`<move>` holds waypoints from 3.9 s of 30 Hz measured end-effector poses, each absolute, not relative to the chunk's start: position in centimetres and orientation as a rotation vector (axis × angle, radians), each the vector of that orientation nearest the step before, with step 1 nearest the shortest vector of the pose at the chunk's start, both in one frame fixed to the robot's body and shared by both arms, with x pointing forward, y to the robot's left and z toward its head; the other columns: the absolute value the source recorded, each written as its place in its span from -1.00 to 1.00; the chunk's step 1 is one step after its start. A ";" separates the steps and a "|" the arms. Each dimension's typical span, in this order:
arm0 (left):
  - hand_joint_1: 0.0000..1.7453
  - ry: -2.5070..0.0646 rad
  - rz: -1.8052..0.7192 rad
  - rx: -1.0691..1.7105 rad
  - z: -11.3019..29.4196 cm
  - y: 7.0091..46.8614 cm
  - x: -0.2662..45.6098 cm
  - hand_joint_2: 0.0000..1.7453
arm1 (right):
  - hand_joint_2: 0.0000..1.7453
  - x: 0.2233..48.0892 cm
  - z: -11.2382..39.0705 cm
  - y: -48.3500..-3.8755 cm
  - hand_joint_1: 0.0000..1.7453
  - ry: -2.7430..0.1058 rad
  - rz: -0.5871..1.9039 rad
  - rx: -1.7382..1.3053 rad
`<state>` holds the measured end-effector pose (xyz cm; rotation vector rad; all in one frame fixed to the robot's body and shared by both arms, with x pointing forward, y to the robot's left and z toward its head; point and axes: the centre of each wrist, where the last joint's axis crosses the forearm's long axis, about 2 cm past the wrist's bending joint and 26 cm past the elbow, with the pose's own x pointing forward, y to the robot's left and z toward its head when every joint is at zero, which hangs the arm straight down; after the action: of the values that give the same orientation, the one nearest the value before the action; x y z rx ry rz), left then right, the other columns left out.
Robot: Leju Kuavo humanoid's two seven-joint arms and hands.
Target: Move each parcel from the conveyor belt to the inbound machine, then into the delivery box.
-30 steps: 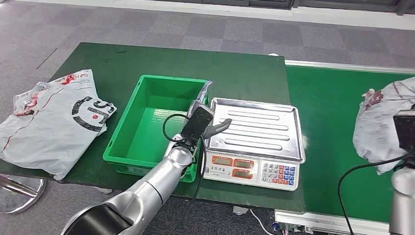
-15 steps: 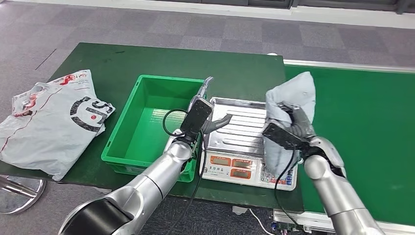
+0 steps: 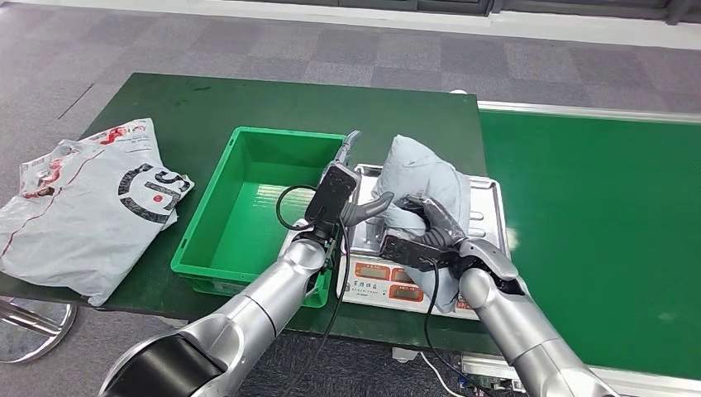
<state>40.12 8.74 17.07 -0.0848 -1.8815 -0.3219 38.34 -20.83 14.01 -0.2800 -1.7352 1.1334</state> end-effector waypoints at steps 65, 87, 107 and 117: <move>-1.00 -1.982 -0.368 -0.109 18.3 7.5 40.0 1.00 | 1.00 38.5 16.3 -28.1 -1.00 -2.131 -0.016 -0.691; -1.00 -1.523 -1.758 0.282 16.3 4.2 37.8 1.00 | 1.00 36.2 13.2 -38.0 -1.00 -1.942 -0.209 -0.556; 1.00 -1.487 -1.800 0.408 17.9 5.3 39.7 1.00 | 1.00 38.5 14.6 -39.0 -1.00 -1.971 -0.182 -0.457; 1.00 -1.525 -1.761 0.427 18.2 5.4 39.9 1.00 | 1.00 38.5 14.5 -39.0 -1.00 -1.966 -0.178 -0.457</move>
<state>39.91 5.45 18.22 0.4272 -1.5249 -1.7611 38.51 -38.98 14.52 -0.4573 -1.9659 -0.1777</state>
